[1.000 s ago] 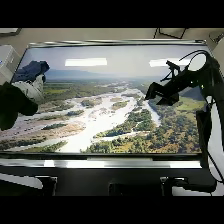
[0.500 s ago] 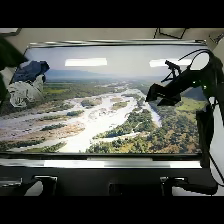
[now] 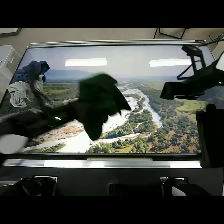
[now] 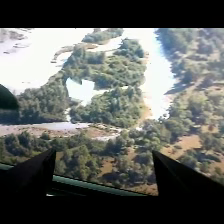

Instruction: Fold the clothes and pants, and hang the long-sleeved shirts on hangers.

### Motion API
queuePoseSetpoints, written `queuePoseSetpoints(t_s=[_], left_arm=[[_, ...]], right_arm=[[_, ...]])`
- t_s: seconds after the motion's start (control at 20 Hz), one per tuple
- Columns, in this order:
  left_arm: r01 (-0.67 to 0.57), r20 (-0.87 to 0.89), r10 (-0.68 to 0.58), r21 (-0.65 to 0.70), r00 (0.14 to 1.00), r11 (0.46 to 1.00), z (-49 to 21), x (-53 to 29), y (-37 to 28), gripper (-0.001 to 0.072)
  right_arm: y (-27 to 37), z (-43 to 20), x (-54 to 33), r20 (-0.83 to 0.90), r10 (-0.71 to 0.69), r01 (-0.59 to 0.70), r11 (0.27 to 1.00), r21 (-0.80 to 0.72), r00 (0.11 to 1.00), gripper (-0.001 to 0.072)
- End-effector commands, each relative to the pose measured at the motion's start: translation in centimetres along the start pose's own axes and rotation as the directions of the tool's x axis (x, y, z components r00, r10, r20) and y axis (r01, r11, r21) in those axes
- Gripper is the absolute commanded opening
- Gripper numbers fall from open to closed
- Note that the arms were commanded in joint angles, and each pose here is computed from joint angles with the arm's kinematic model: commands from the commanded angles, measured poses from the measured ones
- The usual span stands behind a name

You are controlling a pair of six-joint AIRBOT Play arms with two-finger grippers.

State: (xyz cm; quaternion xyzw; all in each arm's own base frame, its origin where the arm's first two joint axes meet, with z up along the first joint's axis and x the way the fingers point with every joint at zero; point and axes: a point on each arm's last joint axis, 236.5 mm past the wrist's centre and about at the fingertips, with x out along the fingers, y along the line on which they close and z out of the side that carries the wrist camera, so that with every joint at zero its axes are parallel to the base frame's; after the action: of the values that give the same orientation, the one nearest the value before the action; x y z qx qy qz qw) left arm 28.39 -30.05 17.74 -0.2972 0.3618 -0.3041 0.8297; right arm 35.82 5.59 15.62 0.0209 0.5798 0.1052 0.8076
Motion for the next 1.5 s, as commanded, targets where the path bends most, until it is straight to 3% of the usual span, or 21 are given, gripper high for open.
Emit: queuePoseSetpoints(t_s=[0.0,0.05,0.1,0.2,0.35,0.5,0.7,0.85,1.0,1.15,1.3,1.45], left_arm=[[-0.124,-0.215,0.085,-0.172,0.973,0.977,-11.6,5.8,5.0,0.0027],[-0.211,-0.301,0.156,-0.160,0.941,0.964,-14.0,6.4,7.2,0.0027],[-0.282,-0.364,0.210,-0.157,0.908,0.946,-15.5,6.7,9.1,0.0086],[-0.346,-0.387,0.259,-0.175,0.885,0.922,-14.4,6.6,10.9,0.0696],[-0.342,-0.346,0.300,-0.065,0.889,0.937,-7.5,4.1,12.1,0.0706],[-0.394,-0.399,0.381,0.053,0.834,0.917,-2.6,-1.6,14.9,0.0705],[-0.425,-0.629,0.413,0.142,0.659,0.894,-7.3,-7.7,18.5,0.0704],[-0.392,-0.681,0.328,0.065,0.655,0.918,-13.3,-6.5,19.1,0.0704],[-0.340,-0.667,0.167,-0.137,0.726,0.931,-18.7,-2.6,18.1,0.0704],[-0.292,-0.590,0.082,-0.270,0.804,0.917,-20.7,-0.1,17.4,0.0704],[-0.230,-0.631,0.043,-0.218,0.774,0.948,-22.7,-0.1,16.2,0.0703],[-0.238,-0.677,0.103,-0.109,0.729,0.965,-23.4,-1.3,17.9,0.0704]], right_arm=[[-2.2,-1.0,-2.0,0.012,-0.111,0.111,0.994,-0.017,0.994,0.0675],[-2.1,-1.4,-1.9,-0.003,-0.105,0.105,0.994,-0.016,0.994,0.0675],[-1.7,-1.3,-1.8,-0.004,-0.091,0.090,0.996,-0.012,0.996,0.0675],[-1.4,-1.0,-1.7,0.007,-0.077,0.077,0.997,-0.008,0.997,0.0675],[-0.8,-1.0,-0.6,-0.009,-0.040,0.040,0.999,-0.007,0.999,0.0685],[-0.6,-3.1,2.9,-0.122,-0.002,0.002,1.000,0.000,0.992,0.0699],[-0.2,-6.8,9.3,-0.276,0.073,-0.059,0.996,0.061,0.958,0.0700],[2.5,-9.6,12.9,-0.340,0.217,-0.173,0.973,0.154,0.915,0.0706],[3.0,-11.9,14.9,-0.374,0.256,-0.191,0.960,0.203,0.891,0.0706],[2.9,-13.2,15.7,-0.405,0.260,-0.194,0.961,0.197,0.877,0.0706],[2.9,-13.2,15.9,-0.400,0.259,-0.193,0.961,0.198,0.879,0.0706],[2.8,-13.0,16.0,-0.394,0.258,-0.192,0.961,0.198,0.882,0.0706]])
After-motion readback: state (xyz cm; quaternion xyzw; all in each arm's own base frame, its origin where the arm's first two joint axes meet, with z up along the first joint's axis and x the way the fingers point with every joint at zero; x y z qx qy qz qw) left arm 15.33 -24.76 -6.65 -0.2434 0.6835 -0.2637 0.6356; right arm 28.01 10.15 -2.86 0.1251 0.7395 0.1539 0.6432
